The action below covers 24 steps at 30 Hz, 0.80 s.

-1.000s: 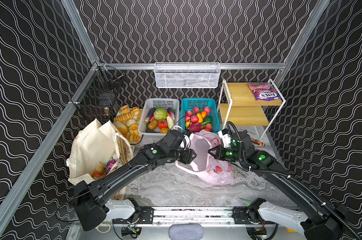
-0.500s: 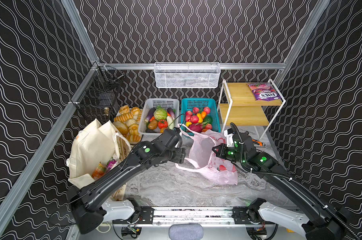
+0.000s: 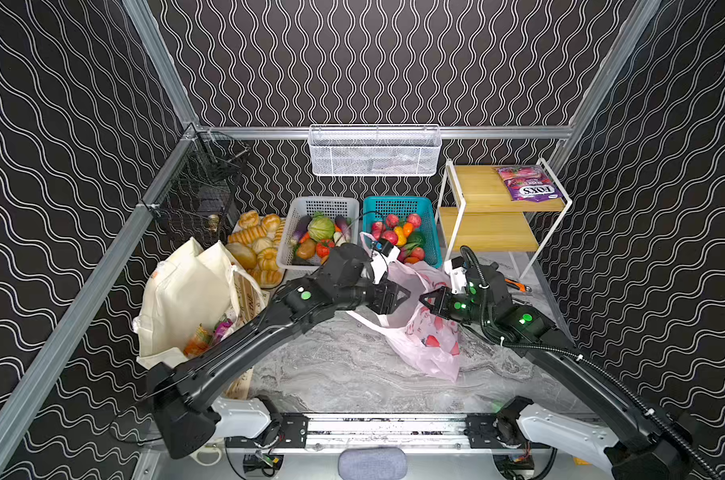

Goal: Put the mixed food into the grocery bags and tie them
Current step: 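Grasp the pink bag's opening with the left gripper while the right gripper holds it, then pull the pink bag open between both grippers and lay it on the table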

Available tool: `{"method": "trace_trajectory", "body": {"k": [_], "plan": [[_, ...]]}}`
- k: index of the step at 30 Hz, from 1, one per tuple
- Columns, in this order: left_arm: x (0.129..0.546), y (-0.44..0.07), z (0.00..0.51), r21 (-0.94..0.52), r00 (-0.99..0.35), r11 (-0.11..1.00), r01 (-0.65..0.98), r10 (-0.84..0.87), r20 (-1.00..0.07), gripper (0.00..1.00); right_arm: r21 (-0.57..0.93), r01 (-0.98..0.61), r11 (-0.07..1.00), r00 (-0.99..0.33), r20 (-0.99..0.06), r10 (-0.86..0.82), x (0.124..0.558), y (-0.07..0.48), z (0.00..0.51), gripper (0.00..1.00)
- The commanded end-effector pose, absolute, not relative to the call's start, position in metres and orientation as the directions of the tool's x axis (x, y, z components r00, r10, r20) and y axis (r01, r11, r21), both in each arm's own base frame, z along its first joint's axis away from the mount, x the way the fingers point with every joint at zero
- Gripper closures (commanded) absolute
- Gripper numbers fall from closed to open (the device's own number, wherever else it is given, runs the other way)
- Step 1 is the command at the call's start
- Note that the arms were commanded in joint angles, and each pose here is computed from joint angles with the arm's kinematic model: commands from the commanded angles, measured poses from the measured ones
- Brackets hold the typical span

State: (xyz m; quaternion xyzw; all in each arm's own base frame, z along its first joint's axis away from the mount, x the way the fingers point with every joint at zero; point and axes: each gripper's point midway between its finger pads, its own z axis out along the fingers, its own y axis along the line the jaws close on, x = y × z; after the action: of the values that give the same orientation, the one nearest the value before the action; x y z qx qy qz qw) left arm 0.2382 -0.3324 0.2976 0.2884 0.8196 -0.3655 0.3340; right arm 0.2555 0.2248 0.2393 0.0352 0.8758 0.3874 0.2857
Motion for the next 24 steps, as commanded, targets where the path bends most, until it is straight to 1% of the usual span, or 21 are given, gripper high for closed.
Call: {"method": "trace_trajectory", "body": {"k": [1,6,10,12,17,18,20,24], "plan": [[0.220,-0.345,0.284,-0.404,-0.582,0.467,0.786,0.340,-0.739,0.41,0.723,-0.173,0.669,-0.824,-0.478,0.304,0.260,0.229,0.251,1.00],[0.213,-0.349,0.266,-0.403,-0.575,0.441,0.802,0.391,-0.718,0.39,0.748,-0.165,0.643,-0.829,-0.458,0.320,0.260,0.232,0.252,1.00],[0.203,-0.354,0.255,-0.411,-0.567,0.405,0.817,0.433,-0.700,0.40,0.758,-0.141,0.636,-0.843,-0.429,0.324,0.262,0.234,0.251,0.99],[0.202,-0.354,0.244,-0.394,-0.566,0.419,0.818,0.467,-0.679,0.40,0.766,-0.137,0.629,-0.848,-0.418,0.325,0.262,0.237,0.251,0.99],[0.210,-0.347,0.221,-0.300,-0.556,0.492,0.817,0.535,-0.637,0.45,0.783,-0.133,0.607,-0.853,-0.402,0.332,0.263,0.240,0.255,0.98],[0.212,-0.346,0.220,-0.288,-0.553,0.500,0.817,0.536,-0.638,0.49,0.784,-0.134,0.606,-0.854,-0.402,0.331,0.263,0.240,0.256,0.98],[0.213,-0.347,0.225,-0.279,-0.543,0.500,0.820,0.524,-0.656,0.64,0.781,-0.128,0.611,-0.854,-0.400,0.333,0.263,0.239,0.255,0.98],[0.213,-0.350,0.243,-0.282,-0.509,0.477,0.833,0.457,-0.730,0.89,0.777,-0.114,0.619,-0.856,-0.393,0.336,0.264,0.237,0.253,0.92]]}}
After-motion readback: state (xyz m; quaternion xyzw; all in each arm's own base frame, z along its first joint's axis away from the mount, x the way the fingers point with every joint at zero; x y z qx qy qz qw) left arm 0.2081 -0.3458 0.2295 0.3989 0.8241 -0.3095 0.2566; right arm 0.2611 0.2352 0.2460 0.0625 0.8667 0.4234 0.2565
